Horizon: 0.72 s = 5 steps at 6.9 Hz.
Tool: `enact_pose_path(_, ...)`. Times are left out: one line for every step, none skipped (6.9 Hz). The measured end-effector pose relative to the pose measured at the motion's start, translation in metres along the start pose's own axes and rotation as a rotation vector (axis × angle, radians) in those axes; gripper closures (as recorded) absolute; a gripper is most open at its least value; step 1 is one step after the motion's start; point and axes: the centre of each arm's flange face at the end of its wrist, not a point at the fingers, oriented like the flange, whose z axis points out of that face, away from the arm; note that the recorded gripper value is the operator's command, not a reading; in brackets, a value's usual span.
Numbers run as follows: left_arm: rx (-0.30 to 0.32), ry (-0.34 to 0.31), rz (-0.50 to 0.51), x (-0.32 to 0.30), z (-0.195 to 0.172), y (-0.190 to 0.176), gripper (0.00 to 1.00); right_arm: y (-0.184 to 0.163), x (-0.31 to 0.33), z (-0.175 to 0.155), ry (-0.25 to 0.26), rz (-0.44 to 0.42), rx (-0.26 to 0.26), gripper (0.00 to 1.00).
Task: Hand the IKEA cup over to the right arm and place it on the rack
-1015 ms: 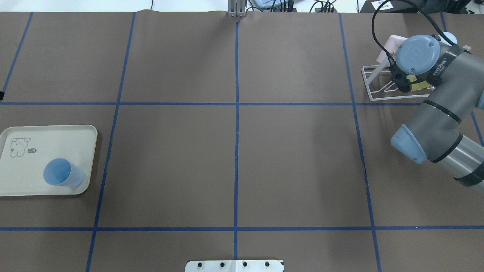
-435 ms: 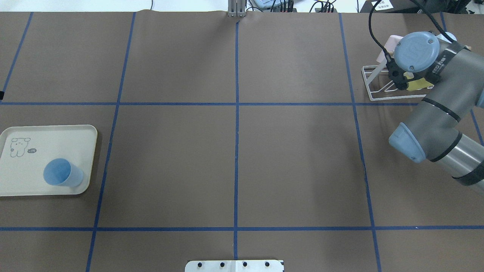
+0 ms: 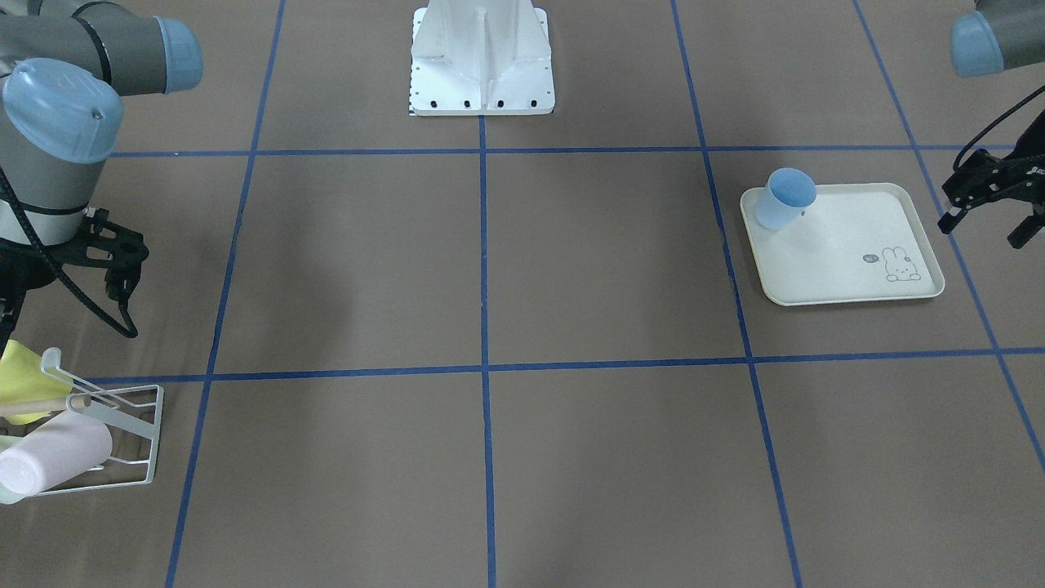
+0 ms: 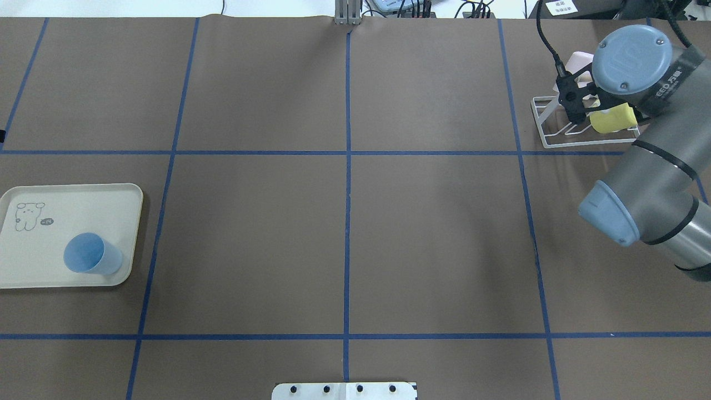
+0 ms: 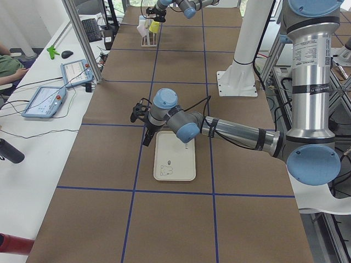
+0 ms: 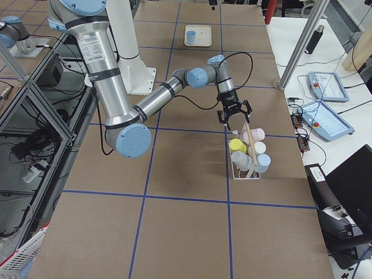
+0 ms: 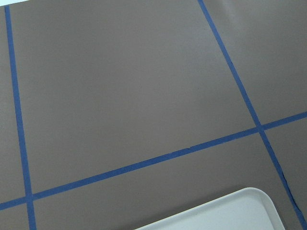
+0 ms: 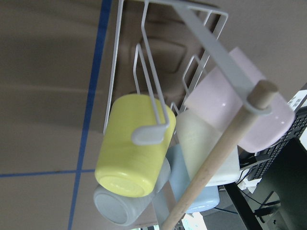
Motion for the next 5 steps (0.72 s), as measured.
enact_pose_path(0.002, 0.001, -0.005, -0.005, -0.001, 0.011, 0.0, -0.002, -0.002, -0.021, -0.016, 0.087, 0.089, 0.03)
enact_pose_path(-0.002, 0.001, -0.006, -0.011, 0.0, 0.025, 0.0, -0.006, -0.005, -0.042, -0.041, 0.186, 0.189, 0.03)
enact_pose_path(-0.012, 0.003, -0.012, -0.012, 0.002, 0.036, 0.0, -0.012, -0.005, -0.062, -0.063, 0.293, 0.3, 0.02)
enact_pose_path(-0.031, 0.01, -0.031, -0.003, 0.011, 0.043, 0.0, -0.019, -0.004, -0.08, -0.084, 0.422, 0.426, 0.02)
enact_pose_path(-0.054, 0.017, -0.065, 0.019, 0.025, 0.05, 0.0, -0.027, -0.003, -0.097, -0.11, 0.556, 0.559, 0.02)
